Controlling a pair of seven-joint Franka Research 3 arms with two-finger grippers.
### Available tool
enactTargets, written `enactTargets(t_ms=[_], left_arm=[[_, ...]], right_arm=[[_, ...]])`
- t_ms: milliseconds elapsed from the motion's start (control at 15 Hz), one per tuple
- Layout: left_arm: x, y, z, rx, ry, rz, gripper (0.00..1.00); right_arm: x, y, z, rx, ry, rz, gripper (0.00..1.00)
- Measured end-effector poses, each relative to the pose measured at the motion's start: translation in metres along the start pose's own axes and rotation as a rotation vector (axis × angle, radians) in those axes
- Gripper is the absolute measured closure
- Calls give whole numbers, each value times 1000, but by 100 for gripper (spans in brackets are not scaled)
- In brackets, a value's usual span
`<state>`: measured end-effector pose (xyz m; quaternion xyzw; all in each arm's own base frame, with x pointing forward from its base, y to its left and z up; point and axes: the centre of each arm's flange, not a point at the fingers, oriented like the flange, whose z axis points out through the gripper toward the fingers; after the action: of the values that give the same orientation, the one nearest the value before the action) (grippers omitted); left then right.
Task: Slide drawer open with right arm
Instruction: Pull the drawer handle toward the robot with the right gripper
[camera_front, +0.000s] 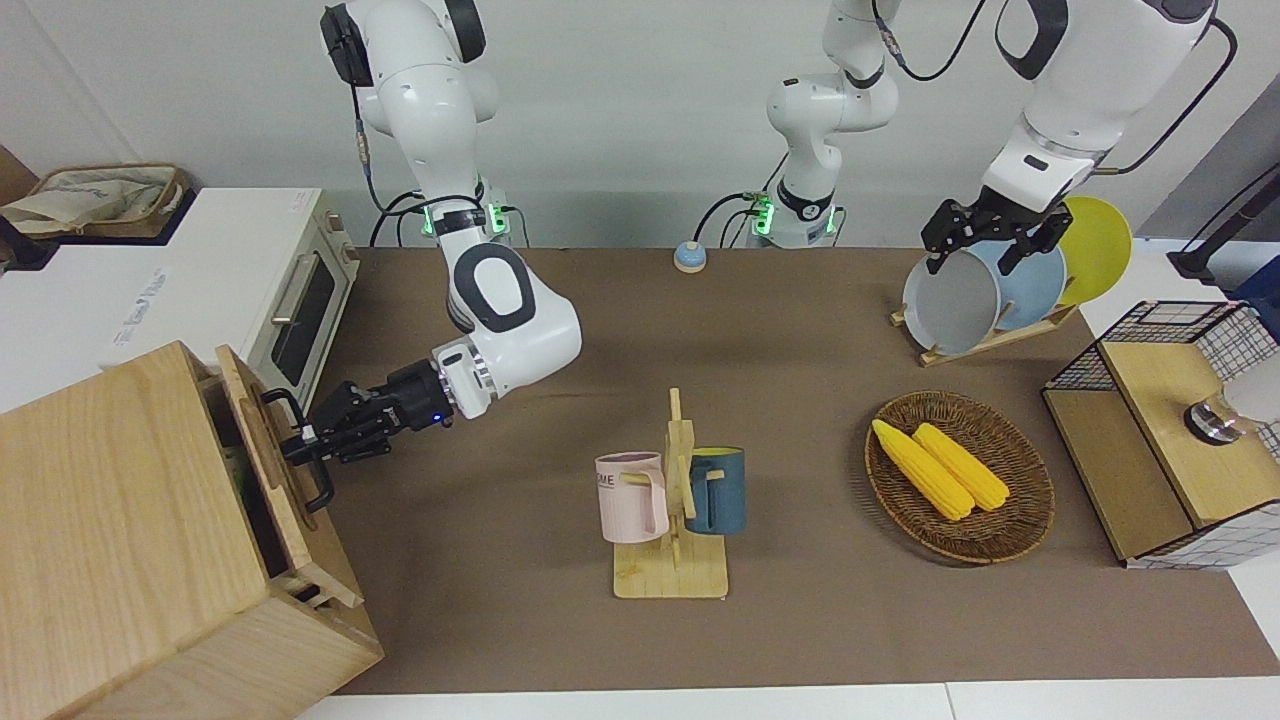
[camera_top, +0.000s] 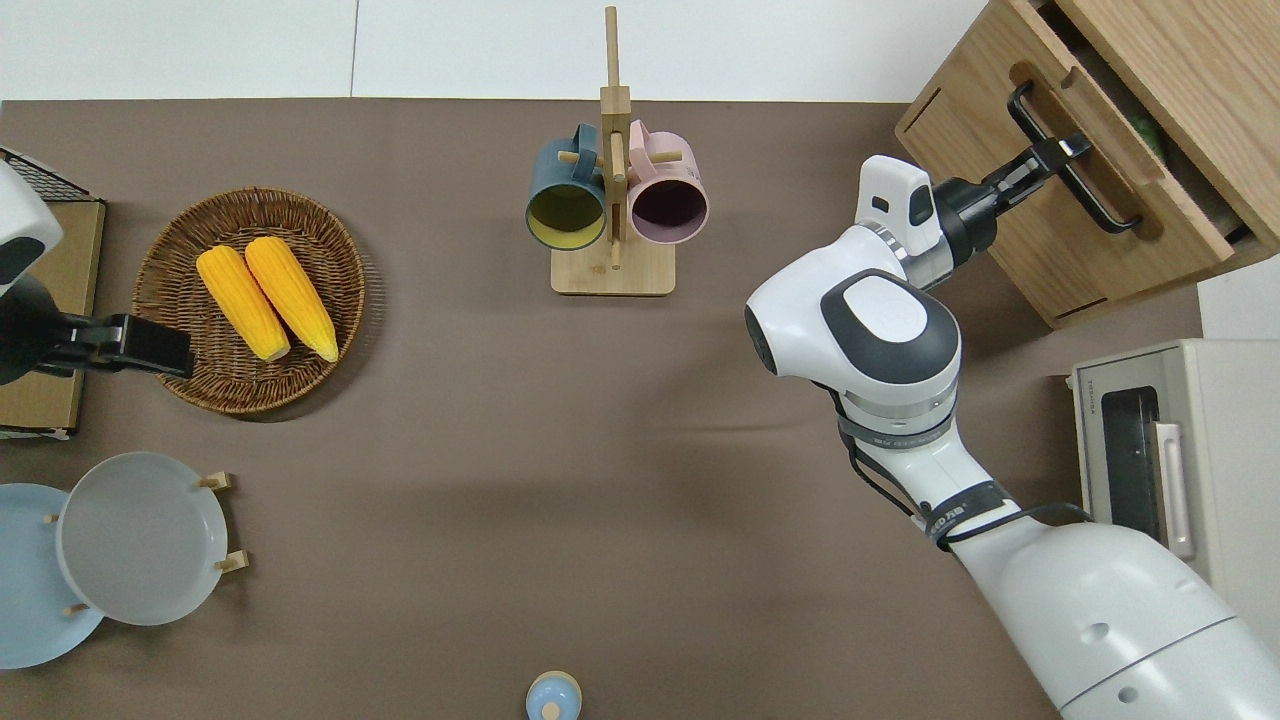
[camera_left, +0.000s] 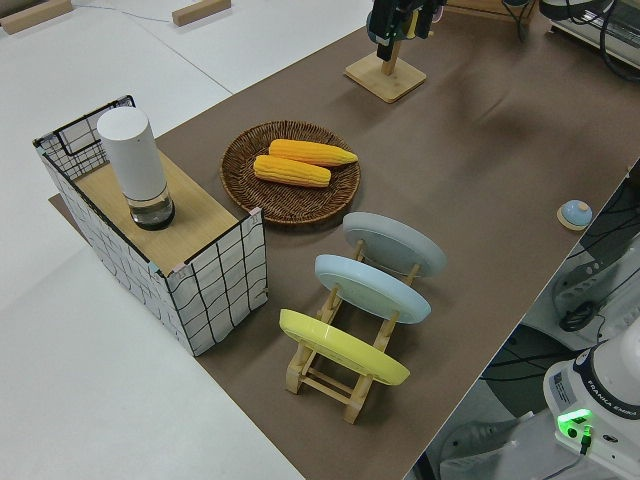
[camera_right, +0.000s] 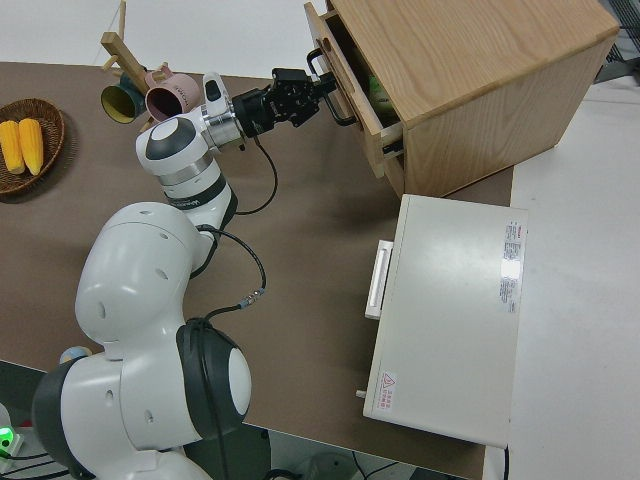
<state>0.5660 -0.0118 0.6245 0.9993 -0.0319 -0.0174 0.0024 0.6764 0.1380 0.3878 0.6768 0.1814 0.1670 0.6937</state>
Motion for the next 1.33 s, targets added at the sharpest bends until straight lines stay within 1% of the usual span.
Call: enactTargets(t_ms=[400,600,733,1000,1067,1200,1333], left_arm=[[0,0,0,0,0,0,0],[0,0,0,0,0,0,0],[0,0,0,0,0,0,0],[0,0,0,0,0,0,0],[0,0,0,0,0,0,0],[0,0,0,0,0,0,0],[0,0,0,0,0,0,0]], right_arm=[[2,2,-48,11,-32,6,83],[2,3,-80,17,-42,6,83],[2,4,-104,23,-43,8,83],[0,6,-143,38,-41,12,83],[-1,6,-158,45,-36,14,83],[-2,7,-171,51,-31,14,83],[-3,7,-178,52,-30,14,83]])
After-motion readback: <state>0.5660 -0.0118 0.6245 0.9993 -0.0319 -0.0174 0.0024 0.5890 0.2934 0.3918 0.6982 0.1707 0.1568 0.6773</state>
